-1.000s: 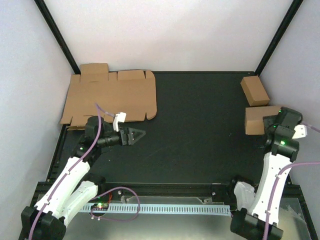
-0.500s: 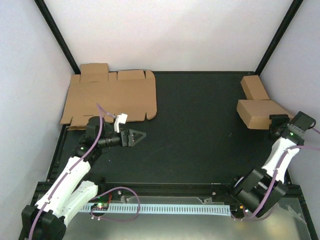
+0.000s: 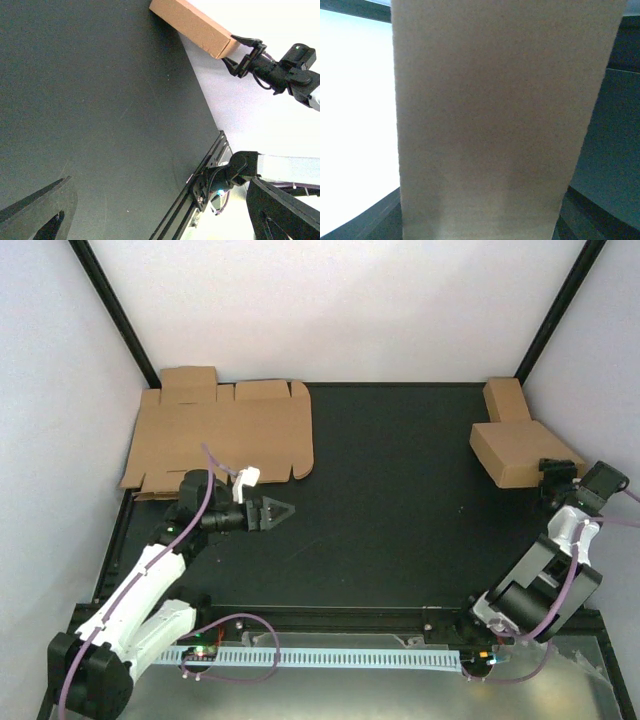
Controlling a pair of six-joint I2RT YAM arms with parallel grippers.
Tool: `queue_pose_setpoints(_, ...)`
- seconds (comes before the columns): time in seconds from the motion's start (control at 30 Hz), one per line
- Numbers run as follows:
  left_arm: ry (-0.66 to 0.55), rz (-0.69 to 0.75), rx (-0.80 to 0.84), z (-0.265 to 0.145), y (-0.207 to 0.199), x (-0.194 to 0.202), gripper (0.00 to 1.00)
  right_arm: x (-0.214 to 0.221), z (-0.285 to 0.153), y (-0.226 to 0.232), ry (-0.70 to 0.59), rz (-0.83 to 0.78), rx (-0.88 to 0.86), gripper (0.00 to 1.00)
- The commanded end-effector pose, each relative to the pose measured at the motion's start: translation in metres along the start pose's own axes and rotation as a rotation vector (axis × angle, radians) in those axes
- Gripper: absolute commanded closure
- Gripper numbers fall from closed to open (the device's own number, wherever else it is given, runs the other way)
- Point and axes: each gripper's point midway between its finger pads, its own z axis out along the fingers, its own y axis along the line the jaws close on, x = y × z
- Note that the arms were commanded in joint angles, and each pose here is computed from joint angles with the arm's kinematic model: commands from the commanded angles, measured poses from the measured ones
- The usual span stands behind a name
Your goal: Fold the paper box
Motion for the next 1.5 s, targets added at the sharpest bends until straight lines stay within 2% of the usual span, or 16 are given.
queue_pose_setpoints(0.0,-0.005,0.043,0.020,0.001,-0.006,-0.004,0.05,-0.013,0.013,-0.009,-0.051,-0.013,0.000,0.54)
queue_pose_setpoints(0.23,-0.004,0.038,0.012,0.002,-0.004,-0.005,0.05,-0.024,0.022,-0.011,-0.118,-0.007,-0.032,0.51)
queue_pose_setpoints(0.27,-0.004,0.037,0.013,0.002,-0.004,-0.006,0.04,-0.024,0.023,-0.013,-0.123,-0.012,-0.026,0.44)
queue_pose_setpoints(0.37,-0.004,0.039,0.013,0.002,-0.004,-0.006,0.04,-0.021,0.025,-0.028,-0.126,-0.015,0.038,0.04)
queue_pose_setpoints(0.4,-0.005,0.040,0.012,0.002,-0.004,-0.006,0.05,-0.021,0.022,-0.037,-0.137,-0.004,0.090,0.00)
queue_pose_setpoints(0.5,-0.002,0.040,0.004,0.001,-0.003,-0.005,0.05,-0.024,0.000,-0.066,-0.183,0.017,0.299,0.00)
queue_pose_setpoints(0.67,0.002,0.044,-0.071,-0.001,0.005,-0.007,0.04,-0.025,-0.059,-0.122,-0.235,0.031,0.781,0.00)
queue_pose_setpoints(0.73,0.004,0.063,-0.110,-0.003,0.008,-0.010,0.04,-0.029,-0.063,-0.118,-0.215,-0.041,0.819,0.00)
queue_pose_setpoints(0.77,0.005,0.072,-0.130,-0.005,0.009,-0.012,0.04,-0.026,-0.056,-0.112,-0.188,-0.095,0.771,0.00)
queue_pose_setpoints(0.8,0.001,0.081,-0.148,-0.006,0.009,-0.015,0.03,-0.017,-0.040,-0.093,-0.130,-0.162,0.643,0.00)
queue_pose_setpoints(0.93,-0.011,0.134,-0.220,-0.010,0.013,-0.028,0.03,0.046,-0.013,0.000,0.014,-0.597,0.197,0.00)
queue_pose_setpoints(1.0,-0.018,0.151,-0.255,-0.012,0.014,-0.034,0.01,0.076,-0.015,0.034,0.007,-0.748,0.091,0.00)
queue_pose_setpoints(1.1,-0.050,0.204,-0.273,-0.016,0.009,-0.045,0.01,0.115,-0.016,0.069,-0.082,-0.951,-0.009,0.00)
queue_pose_setpoints(1.23,-0.134,0.291,-0.325,-0.028,0.004,-0.061,0.01,0.182,-0.020,0.097,-0.172,-1.221,-0.267,0.00)
queue_pose_setpoints(1.33,-0.221,0.384,-0.365,-0.037,0.004,-0.073,0.01,0.230,-0.033,0.096,-0.189,-1.436,-0.488,0.00)
queue_pose_setpoints(1.47,-0.352,0.495,-0.407,-0.046,0.010,-0.083,0.01,0.244,-0.036,0.080,-0.200,-1.482,-0.588,0.00)
